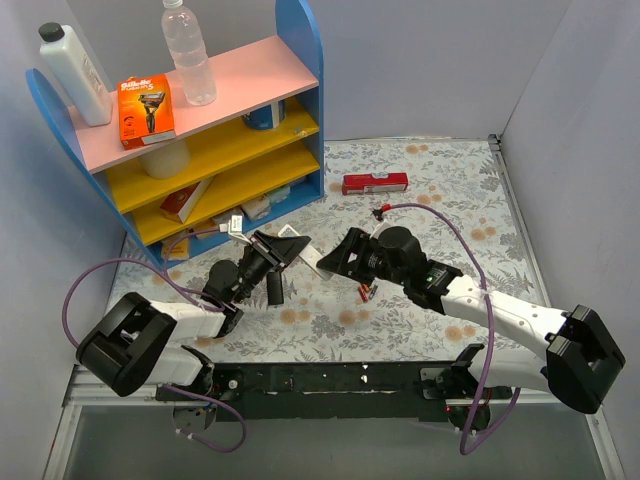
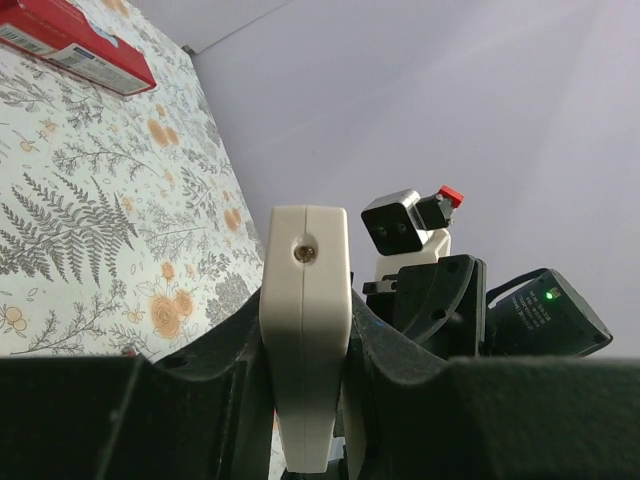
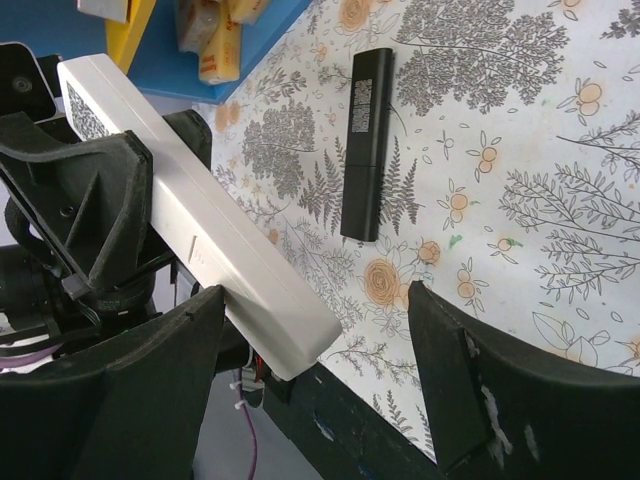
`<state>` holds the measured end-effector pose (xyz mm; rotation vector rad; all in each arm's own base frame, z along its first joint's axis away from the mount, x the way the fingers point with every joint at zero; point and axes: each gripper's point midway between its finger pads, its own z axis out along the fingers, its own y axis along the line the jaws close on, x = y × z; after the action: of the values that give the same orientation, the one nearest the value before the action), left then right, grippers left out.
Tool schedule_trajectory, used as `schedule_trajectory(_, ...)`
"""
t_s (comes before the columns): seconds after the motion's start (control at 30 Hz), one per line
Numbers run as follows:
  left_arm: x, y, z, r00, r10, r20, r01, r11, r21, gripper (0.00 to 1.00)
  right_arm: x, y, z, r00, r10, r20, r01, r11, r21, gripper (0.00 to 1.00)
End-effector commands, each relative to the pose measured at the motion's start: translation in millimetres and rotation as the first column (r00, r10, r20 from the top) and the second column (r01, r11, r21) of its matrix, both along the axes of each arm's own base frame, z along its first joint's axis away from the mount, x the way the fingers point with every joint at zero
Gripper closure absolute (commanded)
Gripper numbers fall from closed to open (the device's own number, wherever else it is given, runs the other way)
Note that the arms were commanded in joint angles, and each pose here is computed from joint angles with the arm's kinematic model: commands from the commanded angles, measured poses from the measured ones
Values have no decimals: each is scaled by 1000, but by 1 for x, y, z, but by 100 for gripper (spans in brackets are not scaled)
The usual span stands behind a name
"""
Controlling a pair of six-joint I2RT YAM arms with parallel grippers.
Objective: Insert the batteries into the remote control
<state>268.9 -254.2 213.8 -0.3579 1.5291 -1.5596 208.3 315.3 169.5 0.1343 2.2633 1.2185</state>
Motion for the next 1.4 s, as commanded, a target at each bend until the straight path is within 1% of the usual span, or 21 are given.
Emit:
schedule_trajectory(0.0,-20,11,68,976,0,218,33,988,-148,100,4,7,22,997,30,72,-33,998,46,20)
schedule_trajectory(0.17,-22,7,70,972,-21,235,54,989,-135,100,8,19,41,992,61,109,-70,994,84,20)
schedule_trajectory(0.4,-25,7,71,969,-29,247,60,991,-122,100,14,29,48,994,58,95,-69,991,112,21)
schedule_trajectory(0.5,-26,7,72,967,-31,254,63,991,-117,100,16,30,47,996,43,78,-52,991,124,23)
schedule_trajectory(0.57,-26,8,75,965,-25,260,59,991,-122,100,16,26,38,999,20,45,-25,994,104,29)
schedule_trajectory(0.6,-27,8,75,965,-23,261,57,991,-123,100,15,23,32,1000,11,27,-13,996,92,37)
schedule_trajectory(0.67,-27,9,78,963,-16,267,53,990,-131,100,12,18,21,1000,-2,-8,3,998,70,47)
schedule_trajectory(0.7,-27,10,79,963,-12,270,50,990,-132,100,9,16,17,1000,-5,-27,7,998,66,55)
schedule_trajectory(0.77,-25,11,83,961,0,277,41,989,-141,100,2,10,3,998,-1,-66,4,999,36,56)
schedule_trajectory(0.8,-25,11,84,959,3,282,39,989,-142,100,0,8,-1,997,-1,-76,3,1000,24,59)
schedule_trajectory(0.97,-24,6,94,944,-12,330,59,989,-132,100,-11,-3,-20,991,-4,-133,-2,999,-45,62)
schedule_trajectory(1.0,-24,5,97,942,-14,335,62,989,-134,100,-15,-7,-27,987,-5,-159,-6,998,-69,62)
schedule_trajectory(1.07,-22,4,96,944,-9,331,56,989,-134,100,-17,-9,-30,987,-2,-162,-10,998,-68,62)
schedule_trajectory(1.17,-15,5,87,959,6,282,32,991,-132,100,-12,-5,-18,995,12,-100,-14,1000,-20,57)
schedule_trajectory(1.2,-13,6,82,965,11,263,23,992,-128,100,-10,-4,-14,997,13,-82,-14,1000,-13,52)
schedule_trajectory(1.23,-10,7,72,976,22,217,6,992,-126,100,-6,-4,-10,998,12,-57,-12,1000,-4,50)
schedule_trajectory(1.27,-8,8,66,980,29,196,-4,992,-124,100,-2,-4,-7,999,15,-30,-16,1000,-14,48)
schedule_trajectory(1.3,-7,9,61,984,33,173,-12,993,-121,100,2,-4,-4,1000,13,-12,-13,1000,-15,41)
schedule_trajectory(1.37,-6,13,49,990,49,130,-34,993,-115,100,8,-4,2,999,23,30,-22,1000,-21,34)
